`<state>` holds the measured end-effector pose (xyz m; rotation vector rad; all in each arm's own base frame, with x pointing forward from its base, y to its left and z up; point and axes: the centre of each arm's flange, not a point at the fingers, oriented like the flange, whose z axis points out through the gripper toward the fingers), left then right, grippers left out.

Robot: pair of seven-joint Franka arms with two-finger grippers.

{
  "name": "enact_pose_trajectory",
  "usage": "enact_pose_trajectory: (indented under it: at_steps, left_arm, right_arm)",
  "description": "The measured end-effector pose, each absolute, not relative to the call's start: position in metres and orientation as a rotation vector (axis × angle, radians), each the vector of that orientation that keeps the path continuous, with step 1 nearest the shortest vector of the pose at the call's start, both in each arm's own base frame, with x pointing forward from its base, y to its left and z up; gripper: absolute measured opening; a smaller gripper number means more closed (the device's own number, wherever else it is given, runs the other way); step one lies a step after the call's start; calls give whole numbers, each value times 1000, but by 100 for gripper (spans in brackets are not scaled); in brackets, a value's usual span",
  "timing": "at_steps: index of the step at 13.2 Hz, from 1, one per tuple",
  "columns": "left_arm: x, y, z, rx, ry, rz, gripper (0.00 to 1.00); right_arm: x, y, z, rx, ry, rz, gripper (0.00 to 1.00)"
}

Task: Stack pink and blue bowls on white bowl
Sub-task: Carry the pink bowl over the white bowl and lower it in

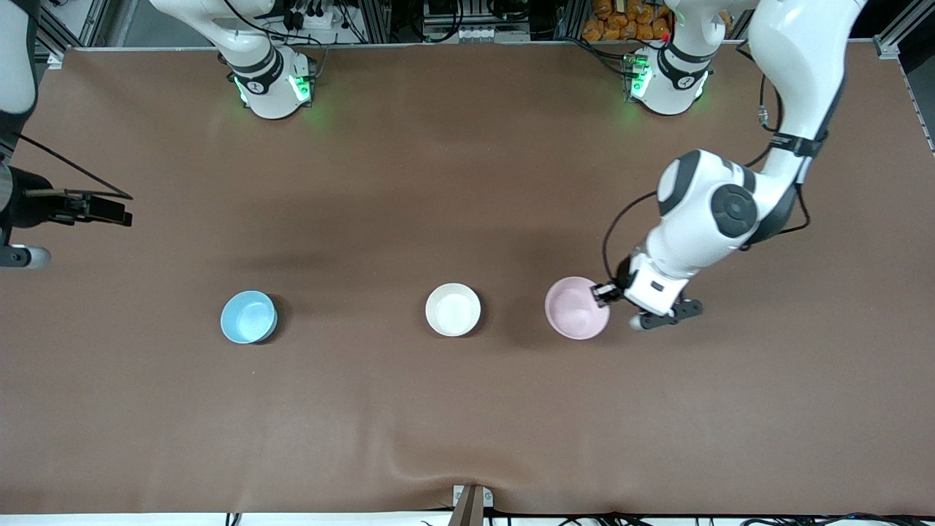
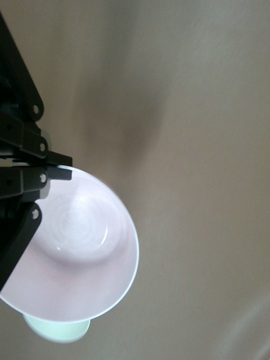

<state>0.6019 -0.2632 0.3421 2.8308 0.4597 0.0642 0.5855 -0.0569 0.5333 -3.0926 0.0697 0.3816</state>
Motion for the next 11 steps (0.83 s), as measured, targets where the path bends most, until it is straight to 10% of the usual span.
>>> enact_pose_trajectory:
  at_steps: [11]
  left_arm:
    - [566,-423,304,2767,562,-69,3]
  right_arm:
    - [618,-65,460,-3072,89,534,100]
